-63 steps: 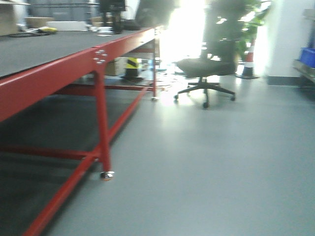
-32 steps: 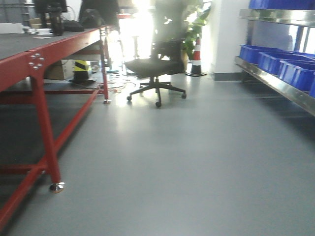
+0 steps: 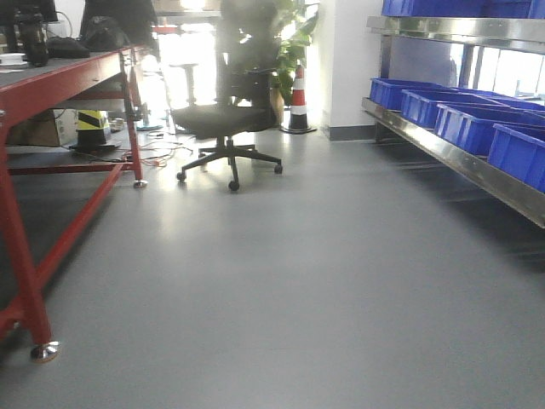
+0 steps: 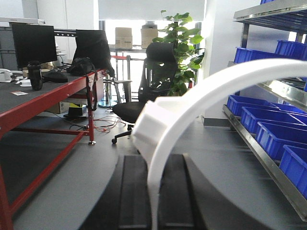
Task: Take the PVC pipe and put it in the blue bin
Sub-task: 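Drive the base away from the table toward the blue bin shelf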
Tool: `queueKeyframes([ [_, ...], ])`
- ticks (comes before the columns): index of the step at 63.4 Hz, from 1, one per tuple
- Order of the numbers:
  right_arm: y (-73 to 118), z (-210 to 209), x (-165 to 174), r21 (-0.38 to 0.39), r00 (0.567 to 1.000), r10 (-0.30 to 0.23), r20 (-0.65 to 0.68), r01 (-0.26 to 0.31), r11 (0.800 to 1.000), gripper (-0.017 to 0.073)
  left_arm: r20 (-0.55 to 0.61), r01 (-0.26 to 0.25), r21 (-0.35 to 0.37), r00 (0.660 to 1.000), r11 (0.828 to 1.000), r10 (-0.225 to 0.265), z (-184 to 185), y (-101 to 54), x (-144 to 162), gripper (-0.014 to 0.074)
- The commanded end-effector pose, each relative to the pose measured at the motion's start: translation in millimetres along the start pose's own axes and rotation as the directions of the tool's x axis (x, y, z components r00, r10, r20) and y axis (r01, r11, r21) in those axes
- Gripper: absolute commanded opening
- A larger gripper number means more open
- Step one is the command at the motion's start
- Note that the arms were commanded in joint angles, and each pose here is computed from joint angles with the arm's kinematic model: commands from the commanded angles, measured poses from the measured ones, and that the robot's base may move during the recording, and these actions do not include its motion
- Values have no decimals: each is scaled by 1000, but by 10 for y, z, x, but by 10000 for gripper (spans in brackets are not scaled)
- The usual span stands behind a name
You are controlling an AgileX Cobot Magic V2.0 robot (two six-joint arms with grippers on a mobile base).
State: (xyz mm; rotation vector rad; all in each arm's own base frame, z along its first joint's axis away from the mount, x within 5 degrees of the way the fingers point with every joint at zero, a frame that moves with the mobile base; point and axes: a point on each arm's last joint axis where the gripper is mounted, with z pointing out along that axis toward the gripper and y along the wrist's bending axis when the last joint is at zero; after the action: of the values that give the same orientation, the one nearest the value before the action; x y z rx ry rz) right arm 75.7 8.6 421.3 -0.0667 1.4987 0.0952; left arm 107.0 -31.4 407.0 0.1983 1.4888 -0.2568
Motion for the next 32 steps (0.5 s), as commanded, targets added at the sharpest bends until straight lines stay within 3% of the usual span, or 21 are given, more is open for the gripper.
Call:
queueKeyframes([
  [1, -1, -16, -32, 2, 999, -7, 33, 7, 1000, -161, 27, 2, 4, 1000, 1000, -2, -11, -6, -35, -111],
  [32, -1, -16, -32, 2, 999, -7, 33, 7, 1000, -161, 27, 2, 4, 1000, 1000, -2, -11, -5, -34, -111],
])
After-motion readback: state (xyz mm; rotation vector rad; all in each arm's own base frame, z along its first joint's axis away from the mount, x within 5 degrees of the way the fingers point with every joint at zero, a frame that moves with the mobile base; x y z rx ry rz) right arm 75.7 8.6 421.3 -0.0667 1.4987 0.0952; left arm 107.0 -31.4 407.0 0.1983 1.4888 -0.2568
